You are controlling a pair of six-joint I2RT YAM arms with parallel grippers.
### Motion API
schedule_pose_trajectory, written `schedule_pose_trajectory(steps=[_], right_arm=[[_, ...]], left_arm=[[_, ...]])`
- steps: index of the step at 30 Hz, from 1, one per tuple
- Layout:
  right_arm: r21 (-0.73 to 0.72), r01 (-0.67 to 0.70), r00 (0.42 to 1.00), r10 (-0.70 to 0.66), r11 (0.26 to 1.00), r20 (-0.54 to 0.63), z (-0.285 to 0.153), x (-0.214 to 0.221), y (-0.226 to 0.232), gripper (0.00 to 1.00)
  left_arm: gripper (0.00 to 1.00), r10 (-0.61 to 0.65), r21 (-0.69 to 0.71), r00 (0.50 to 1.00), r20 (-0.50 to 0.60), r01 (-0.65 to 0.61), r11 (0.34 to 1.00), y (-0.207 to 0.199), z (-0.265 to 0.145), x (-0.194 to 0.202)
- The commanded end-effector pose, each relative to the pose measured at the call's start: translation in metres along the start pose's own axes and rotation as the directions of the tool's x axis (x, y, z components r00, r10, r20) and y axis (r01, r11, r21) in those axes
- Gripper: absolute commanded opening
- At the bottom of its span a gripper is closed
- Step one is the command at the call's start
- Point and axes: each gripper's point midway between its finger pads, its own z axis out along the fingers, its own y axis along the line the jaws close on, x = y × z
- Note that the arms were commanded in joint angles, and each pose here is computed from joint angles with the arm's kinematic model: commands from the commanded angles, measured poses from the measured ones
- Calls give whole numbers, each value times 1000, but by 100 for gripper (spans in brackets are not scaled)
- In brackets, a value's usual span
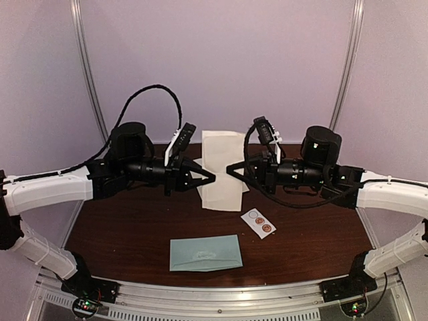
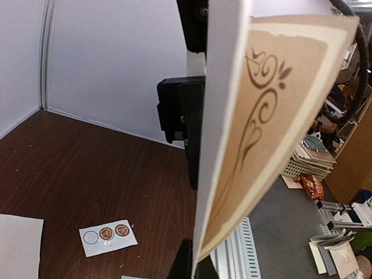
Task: Place the letter into the envelope and seal it
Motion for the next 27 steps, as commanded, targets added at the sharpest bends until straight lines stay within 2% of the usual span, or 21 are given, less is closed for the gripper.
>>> schedule_pose_trajectory(steps=[1,3,5,7,10,11,13,14,16,23,27], right_arm=[[-19,22,999,-21,1000,30,-1,-10,8,13],[-22,15,1000,-14,1000,28,0,-8,7,19],[-32,5,1000,-5,999,25,1,-5,7,21],[-41,-4,1000,5,999,24,2,-4,8,15],[-39,-5,999,7,999,39,1,-6,8,0],[-22,-5,999,6,1000,50,-1,-8,6,0],[44,-4,997,0,999,82,-8,-14,-1,0],[93,-3,994,-7,996,105,-13,-19,-6,0],[206,-14,989,-18,979,150,-27,-26,-21,0],[464,-114,953,-35,878,300,-88,-39,-58,0],[571,-163,946,-37,805,323,-109,-34,-75,0]], left_arm=[[0,55,24,996,71,-57,998,-9,-1,-23],[0,56,24,995,81,-58,998,-10,-2,-24],[0,57,22,994,90,-60,998,-11,-3,-26],[0,54,23,994,91,-56,998,-11,-3,-26],[0,46,16,995,84,-47,999,-9,-2,-22],[4,40,7,996,78,-40,999,-7,-2,-20],[28,30,-30,998,64,-28,999,-1,-4,-12],[36,26,-52,998,57,-23,998,3,-5,-8],[43,8,-102,999,35,-4,995,11,-8,6],[48,-143,-213,987,-70,126,969,40,-8,77],[39,-224,-214,970,-91,201,956,45,5,100]])
